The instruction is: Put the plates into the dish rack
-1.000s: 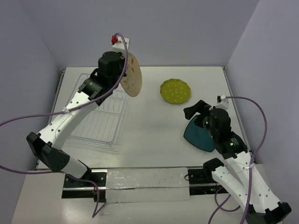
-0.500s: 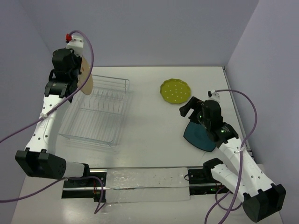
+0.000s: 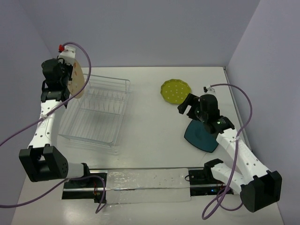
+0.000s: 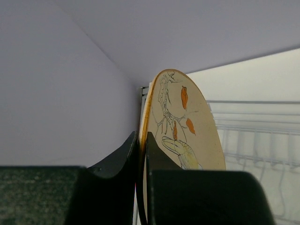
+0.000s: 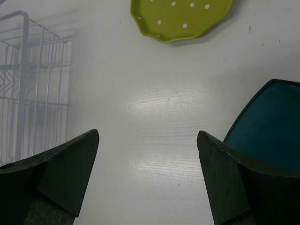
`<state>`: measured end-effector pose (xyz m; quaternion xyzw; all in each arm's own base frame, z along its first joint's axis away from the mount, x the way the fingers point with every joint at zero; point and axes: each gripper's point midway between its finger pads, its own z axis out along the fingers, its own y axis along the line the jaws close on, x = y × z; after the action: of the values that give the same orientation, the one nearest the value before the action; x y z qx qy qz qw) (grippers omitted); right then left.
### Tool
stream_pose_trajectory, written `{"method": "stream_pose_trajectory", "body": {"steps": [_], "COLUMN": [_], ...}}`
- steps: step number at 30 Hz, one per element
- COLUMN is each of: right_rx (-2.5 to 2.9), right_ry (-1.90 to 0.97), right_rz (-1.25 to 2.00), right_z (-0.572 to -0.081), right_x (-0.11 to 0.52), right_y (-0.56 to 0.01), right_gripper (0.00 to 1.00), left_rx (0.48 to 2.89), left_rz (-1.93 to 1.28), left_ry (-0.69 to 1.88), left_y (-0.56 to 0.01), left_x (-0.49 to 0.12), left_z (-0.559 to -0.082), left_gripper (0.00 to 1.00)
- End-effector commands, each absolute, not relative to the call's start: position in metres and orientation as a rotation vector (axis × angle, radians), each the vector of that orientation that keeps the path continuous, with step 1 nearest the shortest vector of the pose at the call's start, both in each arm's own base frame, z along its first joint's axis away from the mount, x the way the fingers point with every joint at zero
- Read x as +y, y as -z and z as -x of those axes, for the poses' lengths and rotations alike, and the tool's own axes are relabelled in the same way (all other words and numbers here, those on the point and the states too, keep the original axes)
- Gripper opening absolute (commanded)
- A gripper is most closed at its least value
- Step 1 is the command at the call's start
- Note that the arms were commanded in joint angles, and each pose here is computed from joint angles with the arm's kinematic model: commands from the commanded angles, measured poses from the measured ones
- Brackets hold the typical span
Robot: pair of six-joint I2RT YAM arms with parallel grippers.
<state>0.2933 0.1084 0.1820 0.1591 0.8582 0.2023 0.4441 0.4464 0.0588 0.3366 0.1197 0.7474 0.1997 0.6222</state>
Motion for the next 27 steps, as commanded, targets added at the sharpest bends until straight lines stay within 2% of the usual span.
{"method": "stream_pose_trajectory", "body": {"steps": [1,4,17,27], "right_rx": [2.054,2.069,2.147,2.207], "right_ry": [-0.472,-0.426,-0.362,-0.382], "right_rz": [-0.349,-0.353,-0.369,-0.363], "right_z": [-0.313,-0.318,-0.337,-0.346], "right_x": [0.105,0.099,0.094,0.101], "right_y": [-0.212,-0.210,-0.201,-0.189], "right_gripper": [0.92,0.91,0.90,0.89], "left_rx": [1.331,1.259,1.278,1.242], "left_rz": [-0.289,-0.312,-0.410,-0.531], "left_ry": [-0.496,-0.531,-0.588,-0.649], "left_y": [-0.443,-0.441,-0.381,-0.356], "left_x": [0.059,0.058,0.059,0.054], "left_z": [-0.447,-0.444,-0.459,-0.463], "left_gripper": [0.00,0.00,0.00,0.00]}}
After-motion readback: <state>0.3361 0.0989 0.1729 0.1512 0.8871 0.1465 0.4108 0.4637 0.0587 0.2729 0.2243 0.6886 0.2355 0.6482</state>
